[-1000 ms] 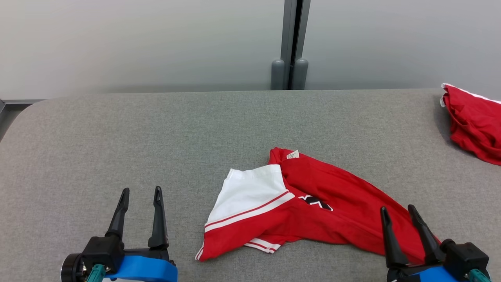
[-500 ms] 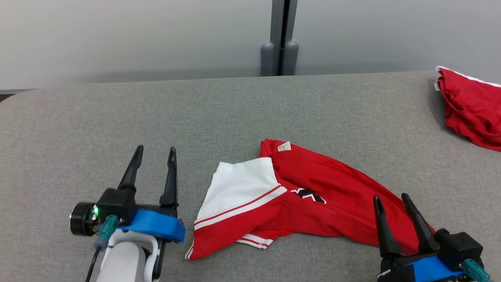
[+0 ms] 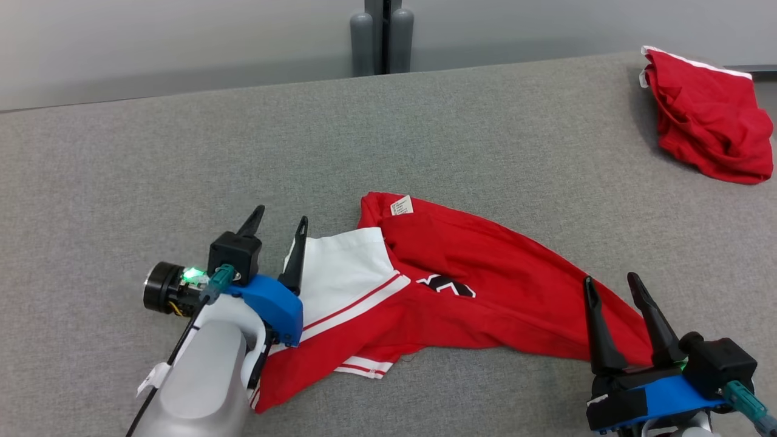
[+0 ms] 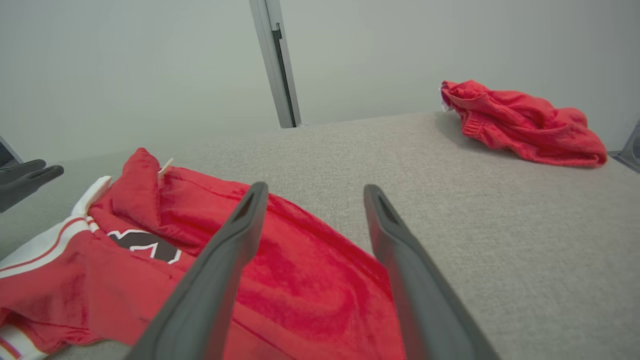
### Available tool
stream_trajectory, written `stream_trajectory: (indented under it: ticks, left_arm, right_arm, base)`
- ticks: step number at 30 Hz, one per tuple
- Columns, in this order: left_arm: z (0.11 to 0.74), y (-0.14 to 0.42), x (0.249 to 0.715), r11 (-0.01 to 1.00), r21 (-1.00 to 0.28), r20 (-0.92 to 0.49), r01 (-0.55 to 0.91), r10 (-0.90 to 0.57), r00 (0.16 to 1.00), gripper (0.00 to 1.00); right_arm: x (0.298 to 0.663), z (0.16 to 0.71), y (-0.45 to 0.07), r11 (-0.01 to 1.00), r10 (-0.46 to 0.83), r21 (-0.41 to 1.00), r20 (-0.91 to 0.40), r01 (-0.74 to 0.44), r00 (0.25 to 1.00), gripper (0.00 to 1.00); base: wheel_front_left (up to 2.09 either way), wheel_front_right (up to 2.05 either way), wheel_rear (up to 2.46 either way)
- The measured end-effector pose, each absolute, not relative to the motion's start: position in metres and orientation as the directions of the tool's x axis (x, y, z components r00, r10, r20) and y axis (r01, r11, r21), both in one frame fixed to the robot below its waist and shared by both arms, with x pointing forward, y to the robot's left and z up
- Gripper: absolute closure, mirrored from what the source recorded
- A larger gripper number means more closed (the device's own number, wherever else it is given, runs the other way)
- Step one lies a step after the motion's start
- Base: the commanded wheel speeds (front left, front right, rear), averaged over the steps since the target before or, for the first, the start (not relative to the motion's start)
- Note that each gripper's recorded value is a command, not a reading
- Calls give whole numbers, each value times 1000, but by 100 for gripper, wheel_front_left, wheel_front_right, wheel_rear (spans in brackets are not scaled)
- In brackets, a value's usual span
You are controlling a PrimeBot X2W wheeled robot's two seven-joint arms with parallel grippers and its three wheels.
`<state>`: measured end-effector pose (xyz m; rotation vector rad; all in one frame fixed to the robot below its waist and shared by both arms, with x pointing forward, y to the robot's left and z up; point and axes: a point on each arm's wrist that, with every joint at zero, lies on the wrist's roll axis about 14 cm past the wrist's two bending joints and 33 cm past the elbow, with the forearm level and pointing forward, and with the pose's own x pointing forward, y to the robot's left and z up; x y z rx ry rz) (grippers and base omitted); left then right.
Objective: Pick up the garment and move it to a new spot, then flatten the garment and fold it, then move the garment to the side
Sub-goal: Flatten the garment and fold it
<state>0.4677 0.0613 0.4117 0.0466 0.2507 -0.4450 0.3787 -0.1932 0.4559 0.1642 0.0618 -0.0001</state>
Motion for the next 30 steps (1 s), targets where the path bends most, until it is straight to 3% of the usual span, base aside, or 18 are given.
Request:
stream_trajectory:
  ticks: [7, 16, 17, 19, 25, 30]
  left_arm:
    - [366, 55, 449, 876, -24, -413, 481, -447, 794, 0]
    - [345, 41, 429, 845, -49, -501, 533, -482, 719, 0]
    - [344, 40, 428, 843, -53, -508, 536, -485, 712, 17]
    - [342, 38, 428, 837, -55, -514, 544, -491, 704, 100]
    - [346, 31, 436, 824, -55, -502, 564, -511, 698, 100]
    - [376, 32, 473, 828, -12, -420, 560, -513, 749, 100]
  right_arm:
    - [379, 455, -200, 987, -16, 159, -65, 26, 998, 0]
    - [378, 455, -202, 987, -21, 156, -66, 31, 998, 0]
    - [378, 455, -201, 987, -20, 156, -67, 30, 998, 0]
    - [379, 455, -201, 987, -19, 155, -67, 29, 998, 0]
    - [378, 457, -206, 988, -34, 150, -61, 42, 998, 0]
    - [376, 458, -212, 988, -51, 145, -59, 59, 997, 0]
  base:
    - [0, 0, 0]
    - [0, 0, 0]
    - [0, 0, 0]
    - [0, 0, 0]
    - [0, 0, 0]
    - [0, 0, 0]
